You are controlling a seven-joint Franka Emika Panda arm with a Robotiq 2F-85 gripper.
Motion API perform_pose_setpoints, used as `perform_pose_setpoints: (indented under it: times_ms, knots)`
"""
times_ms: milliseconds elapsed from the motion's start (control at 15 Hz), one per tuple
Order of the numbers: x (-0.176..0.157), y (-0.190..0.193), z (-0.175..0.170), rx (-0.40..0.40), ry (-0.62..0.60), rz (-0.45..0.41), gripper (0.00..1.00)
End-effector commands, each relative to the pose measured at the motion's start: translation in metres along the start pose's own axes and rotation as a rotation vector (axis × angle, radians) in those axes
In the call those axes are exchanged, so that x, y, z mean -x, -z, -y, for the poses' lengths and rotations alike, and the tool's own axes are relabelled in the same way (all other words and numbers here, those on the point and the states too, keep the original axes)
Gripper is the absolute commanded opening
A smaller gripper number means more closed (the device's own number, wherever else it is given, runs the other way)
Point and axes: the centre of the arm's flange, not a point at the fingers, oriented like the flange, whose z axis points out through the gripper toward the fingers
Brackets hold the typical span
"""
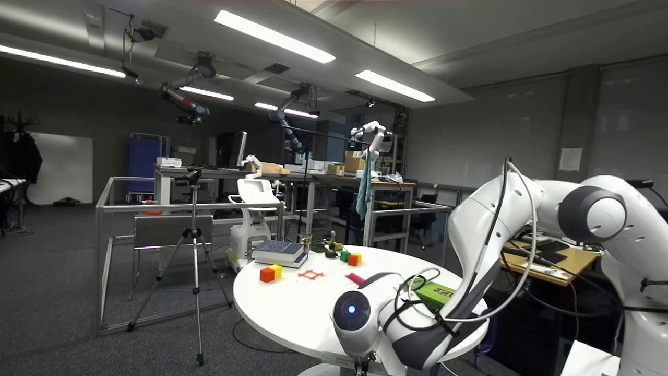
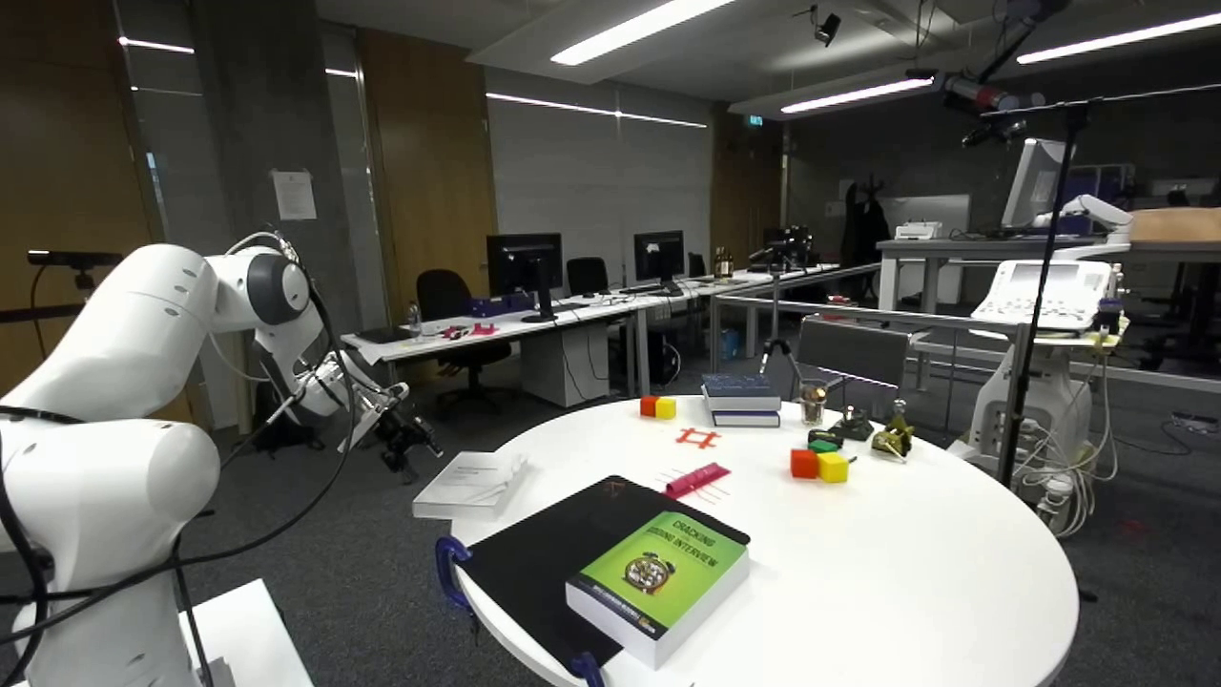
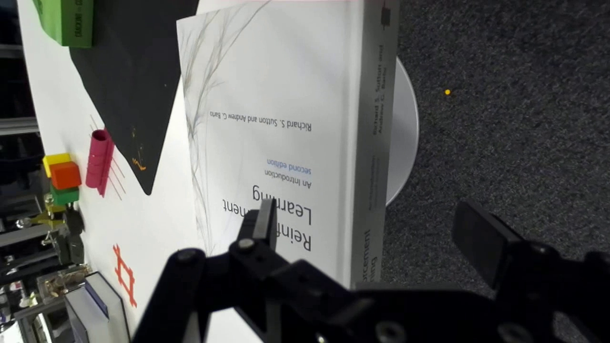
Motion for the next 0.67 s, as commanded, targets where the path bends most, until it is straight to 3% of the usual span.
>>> perform_pose_setpoints:
  times_ms: [0, 600]
  knots:
    - [-0.005, 0.000, 0.016, 0.113, 0.022, -0.005, 1.00]
    - [-0.023, -0.024, 0.048, 0.315, 0.084, -0.045, 1.00]
